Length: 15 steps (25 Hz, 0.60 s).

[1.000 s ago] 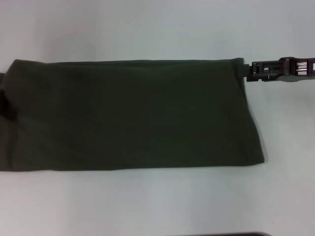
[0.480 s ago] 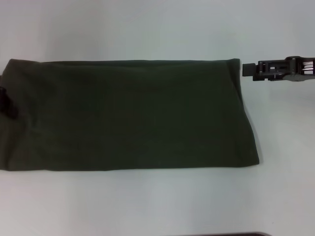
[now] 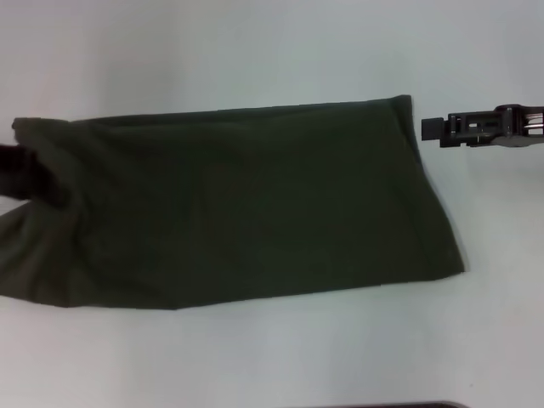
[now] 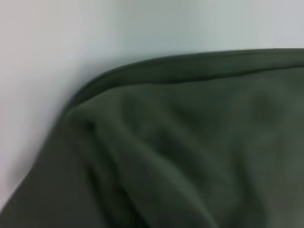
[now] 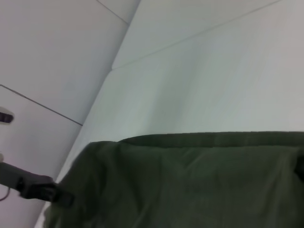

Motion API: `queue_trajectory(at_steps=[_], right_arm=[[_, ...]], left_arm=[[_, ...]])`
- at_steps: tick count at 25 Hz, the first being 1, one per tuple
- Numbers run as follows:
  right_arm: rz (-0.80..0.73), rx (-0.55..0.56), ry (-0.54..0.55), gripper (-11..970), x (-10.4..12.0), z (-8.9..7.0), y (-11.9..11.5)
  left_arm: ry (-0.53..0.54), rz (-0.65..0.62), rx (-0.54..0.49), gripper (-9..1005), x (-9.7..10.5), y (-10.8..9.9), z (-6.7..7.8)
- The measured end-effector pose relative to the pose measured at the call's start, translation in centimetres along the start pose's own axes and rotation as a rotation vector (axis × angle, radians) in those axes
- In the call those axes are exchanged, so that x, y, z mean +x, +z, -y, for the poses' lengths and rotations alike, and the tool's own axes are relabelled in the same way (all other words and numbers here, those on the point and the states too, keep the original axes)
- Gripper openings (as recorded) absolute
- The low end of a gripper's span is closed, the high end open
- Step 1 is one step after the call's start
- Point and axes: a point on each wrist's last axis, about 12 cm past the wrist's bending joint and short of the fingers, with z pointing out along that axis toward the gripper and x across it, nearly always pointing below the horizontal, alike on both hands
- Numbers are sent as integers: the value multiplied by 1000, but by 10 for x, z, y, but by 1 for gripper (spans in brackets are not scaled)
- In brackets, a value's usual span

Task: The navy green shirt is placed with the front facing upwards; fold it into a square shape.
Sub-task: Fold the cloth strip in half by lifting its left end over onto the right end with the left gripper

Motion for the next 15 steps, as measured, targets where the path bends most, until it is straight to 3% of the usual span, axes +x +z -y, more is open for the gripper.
queue_trajectory(at_steps=[5, 15], right_arm=[[-20, 13, -5, 890, 0, 0, 2], [-44, 6, -14, 884, 1, -2, 10]], left_arm=[[68, -11, 175, 103, -6, 1, 27], [171, -59, 476, 103, -21, 36, 87]])
